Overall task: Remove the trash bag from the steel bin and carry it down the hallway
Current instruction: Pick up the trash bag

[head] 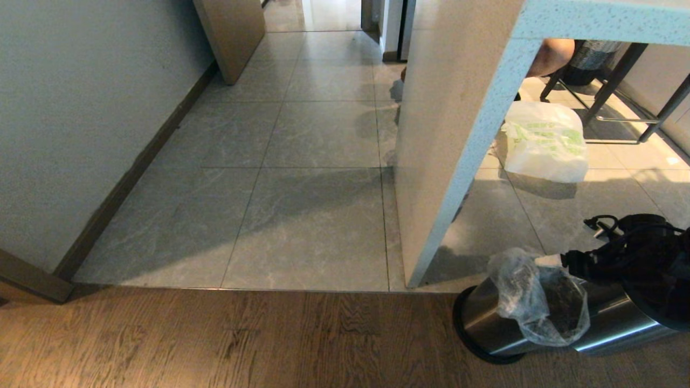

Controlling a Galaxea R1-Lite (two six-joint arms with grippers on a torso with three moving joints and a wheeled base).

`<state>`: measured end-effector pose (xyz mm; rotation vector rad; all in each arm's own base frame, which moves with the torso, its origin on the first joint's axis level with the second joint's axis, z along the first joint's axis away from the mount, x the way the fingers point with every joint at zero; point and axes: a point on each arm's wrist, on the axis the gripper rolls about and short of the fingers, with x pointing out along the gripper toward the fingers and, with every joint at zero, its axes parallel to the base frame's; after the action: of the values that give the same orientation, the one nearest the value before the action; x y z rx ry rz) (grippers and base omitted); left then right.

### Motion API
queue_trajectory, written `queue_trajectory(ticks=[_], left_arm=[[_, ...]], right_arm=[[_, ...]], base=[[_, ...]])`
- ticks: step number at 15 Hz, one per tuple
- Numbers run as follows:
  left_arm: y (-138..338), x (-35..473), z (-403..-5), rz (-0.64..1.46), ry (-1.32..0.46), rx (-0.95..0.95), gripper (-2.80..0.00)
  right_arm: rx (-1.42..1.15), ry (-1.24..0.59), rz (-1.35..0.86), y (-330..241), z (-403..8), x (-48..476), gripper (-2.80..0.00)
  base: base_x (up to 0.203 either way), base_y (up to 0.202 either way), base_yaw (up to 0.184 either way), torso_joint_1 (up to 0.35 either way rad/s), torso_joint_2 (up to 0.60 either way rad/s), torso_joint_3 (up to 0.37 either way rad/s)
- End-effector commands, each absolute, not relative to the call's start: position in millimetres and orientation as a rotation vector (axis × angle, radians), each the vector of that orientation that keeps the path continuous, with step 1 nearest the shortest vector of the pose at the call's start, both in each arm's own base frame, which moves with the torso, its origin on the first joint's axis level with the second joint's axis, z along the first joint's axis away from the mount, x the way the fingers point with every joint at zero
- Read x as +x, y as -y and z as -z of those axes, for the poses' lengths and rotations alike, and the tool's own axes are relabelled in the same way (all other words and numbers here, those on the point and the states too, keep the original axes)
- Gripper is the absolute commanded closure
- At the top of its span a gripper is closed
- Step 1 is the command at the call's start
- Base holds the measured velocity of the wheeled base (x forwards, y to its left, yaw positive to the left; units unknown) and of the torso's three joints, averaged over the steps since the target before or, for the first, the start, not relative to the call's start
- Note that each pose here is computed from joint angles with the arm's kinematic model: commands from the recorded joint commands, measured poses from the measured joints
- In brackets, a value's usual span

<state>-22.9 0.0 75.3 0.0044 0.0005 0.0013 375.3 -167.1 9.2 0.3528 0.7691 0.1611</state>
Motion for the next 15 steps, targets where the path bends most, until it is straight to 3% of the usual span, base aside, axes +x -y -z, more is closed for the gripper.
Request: queue_trajectory(ticks=[1,2,3,4,15], left_arm=[[0.0,-22.7,-75.0,-0.002,-0.003,0.005,0.0],[0.0,-22.7,-74.9,-0.002,-0.003,0.004,0.0],[0.0,-22.7,-75.0,-0.002,-0.003,0.005,0.0],[0.0,-22.7,-74.9,-0.002,-0.003,0.005,0.0],[0.0,-22.8,-75.3,-0.002,-0.002,0.005,0.0]], right_arm=[[0.351,-0.778,-0.155,166.8,-4.8,376.3,-2.8],[0.346,-0.783,-0.147,166.3,-3.4,376.6,-2.8],[0.344,-0.779,-0.147,166.5,-3.3,377.2,-2.6],[0.343,-0.776,-0.147,166.9,-4.1,377.9,0.0],[0.333,-0.778,-0.156,160.6,-7.4,379.3,0.0]], base=[[0.0,0.0,0.0,0.0,0.0,0.0],[0.0,0.0,0.0,0.0,0.0,0.0],[0.0,0.0,0.0,0.0,0.0,0.0],[0.0,0.0,0.0,0.0,0.0,0.0],[0.0,0.0,0.0,0.0,0.0,0.0]])
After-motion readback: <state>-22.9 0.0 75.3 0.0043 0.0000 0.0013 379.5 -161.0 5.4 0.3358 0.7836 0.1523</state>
